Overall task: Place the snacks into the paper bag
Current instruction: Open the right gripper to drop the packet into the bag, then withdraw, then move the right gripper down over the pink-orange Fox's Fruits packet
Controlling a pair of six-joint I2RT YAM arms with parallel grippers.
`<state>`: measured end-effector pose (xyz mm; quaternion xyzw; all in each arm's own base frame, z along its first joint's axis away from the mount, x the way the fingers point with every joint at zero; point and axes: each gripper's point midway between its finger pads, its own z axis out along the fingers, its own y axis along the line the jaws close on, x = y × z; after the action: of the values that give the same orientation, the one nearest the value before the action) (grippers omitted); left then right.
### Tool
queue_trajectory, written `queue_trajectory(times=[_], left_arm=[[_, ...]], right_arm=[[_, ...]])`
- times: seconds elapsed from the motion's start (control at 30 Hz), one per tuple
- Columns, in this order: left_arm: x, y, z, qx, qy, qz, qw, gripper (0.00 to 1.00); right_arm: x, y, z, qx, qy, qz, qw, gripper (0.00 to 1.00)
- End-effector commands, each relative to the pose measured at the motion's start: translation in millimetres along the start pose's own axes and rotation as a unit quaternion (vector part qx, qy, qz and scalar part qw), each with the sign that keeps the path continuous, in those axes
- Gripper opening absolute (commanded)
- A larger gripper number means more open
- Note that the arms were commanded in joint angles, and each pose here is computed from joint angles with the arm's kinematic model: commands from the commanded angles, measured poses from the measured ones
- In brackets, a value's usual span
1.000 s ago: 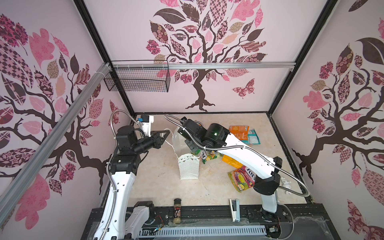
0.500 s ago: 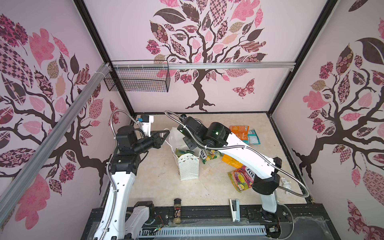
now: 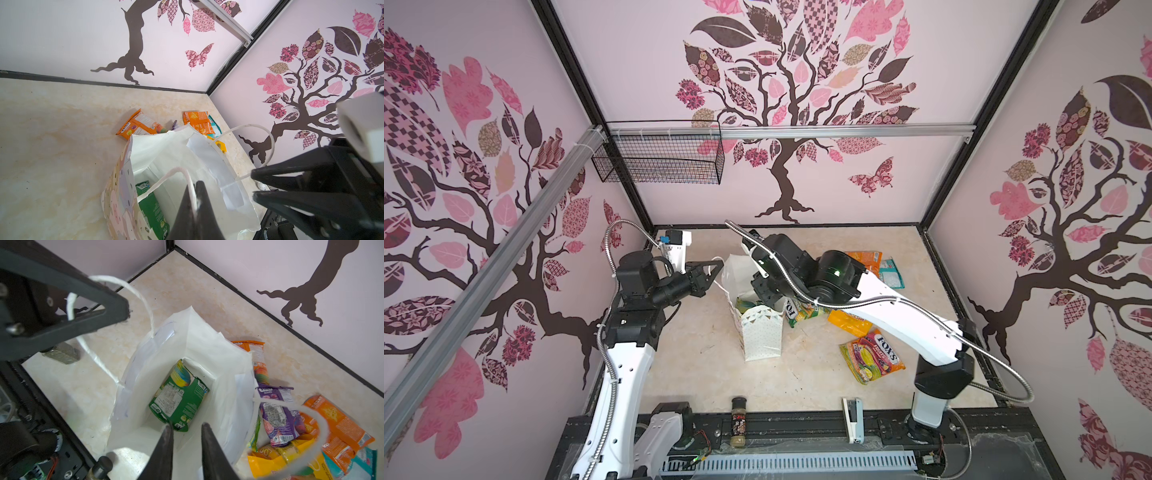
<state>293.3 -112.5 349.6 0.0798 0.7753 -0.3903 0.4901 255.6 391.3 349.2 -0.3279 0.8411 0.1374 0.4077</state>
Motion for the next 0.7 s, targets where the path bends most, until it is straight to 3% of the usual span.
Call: queue_trajectory(times=[0.0,0.33,0.53,0.67], left_arm=[[6.2,5.7,1.6,-0.004,0.004,-0.001,1.0,0.06],[7.9,4.1,0.7,-0.003,0.006,0.001,1.0,0.06],[9.4,1.0,0.9,-0.001,0.01,0.004,1.0,0.06],[9.9,-2.3,-0.4,-0.003,0.009,0.012,1.0,0.06]], right_arm=[[-33.4,0.8,-68.8,-0.065,-0.111,0.036,0.991,0.29],[46.2,-59.3,-93.5,0.031,-0.092,0.084,0.992,0.35],[137.7,-103.4,-85.2,0.135,-0.008,0.154,0.979,0.47],[209.0,-121.8,-70.9,0.171,0.062,0.226,0.957,0.72]])
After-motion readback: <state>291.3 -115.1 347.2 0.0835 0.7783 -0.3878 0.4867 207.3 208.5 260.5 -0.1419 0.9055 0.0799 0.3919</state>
